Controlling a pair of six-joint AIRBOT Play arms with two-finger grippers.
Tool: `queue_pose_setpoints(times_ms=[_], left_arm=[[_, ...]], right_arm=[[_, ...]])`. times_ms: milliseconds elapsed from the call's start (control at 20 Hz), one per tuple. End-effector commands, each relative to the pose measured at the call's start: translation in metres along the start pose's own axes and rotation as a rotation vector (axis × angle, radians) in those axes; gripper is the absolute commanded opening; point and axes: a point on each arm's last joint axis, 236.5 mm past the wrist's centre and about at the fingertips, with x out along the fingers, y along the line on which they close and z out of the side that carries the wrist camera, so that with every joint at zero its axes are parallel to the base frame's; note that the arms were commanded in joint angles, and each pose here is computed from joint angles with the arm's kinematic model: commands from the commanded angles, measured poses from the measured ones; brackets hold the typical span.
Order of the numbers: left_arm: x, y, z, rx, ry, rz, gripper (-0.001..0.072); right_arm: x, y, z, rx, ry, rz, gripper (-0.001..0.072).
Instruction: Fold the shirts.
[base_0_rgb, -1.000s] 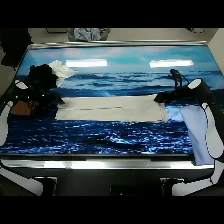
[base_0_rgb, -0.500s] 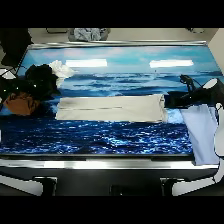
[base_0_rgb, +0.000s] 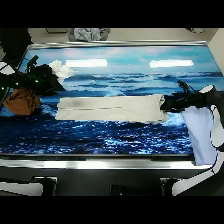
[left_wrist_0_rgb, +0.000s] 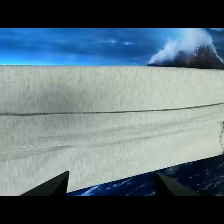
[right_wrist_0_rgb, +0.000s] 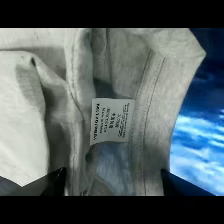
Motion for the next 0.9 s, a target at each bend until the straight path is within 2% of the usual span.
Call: queue_pose_setpoints(times_ms=[0,300,450,700,850], left_arm=[[0.002,-0.008,-0.001,0.016,0.003,-0.005,0.0598],[0.002,-0.008,-0.002,0.016,0.007,-0.005,0.0599],[0.002,-0.008,-0.002,0.016,0.006,-0.005,0.0599],[0.002,-0.008,-0.002,0.017,0.007,-0.005,0.0599],[0.002,-0.009,-0.003,0.019,0.009,-0.006,0.0599]], right_arm=[[0.010,0.003,0.003,0.031,-0.011,0.052,0.0712],[-0.008,0.011,0.014,-0.016,-0.034,0.035,0.0694],[-0.045,0.013,0.033,-0.086,-0.088,-0.049,0.0706],[-0.072,-0.009,0.010,0.048,-0.077,0.029,0.0707],[-0.054,-0.011,0.002,0.074,-0.033,0.085,0.0709]])
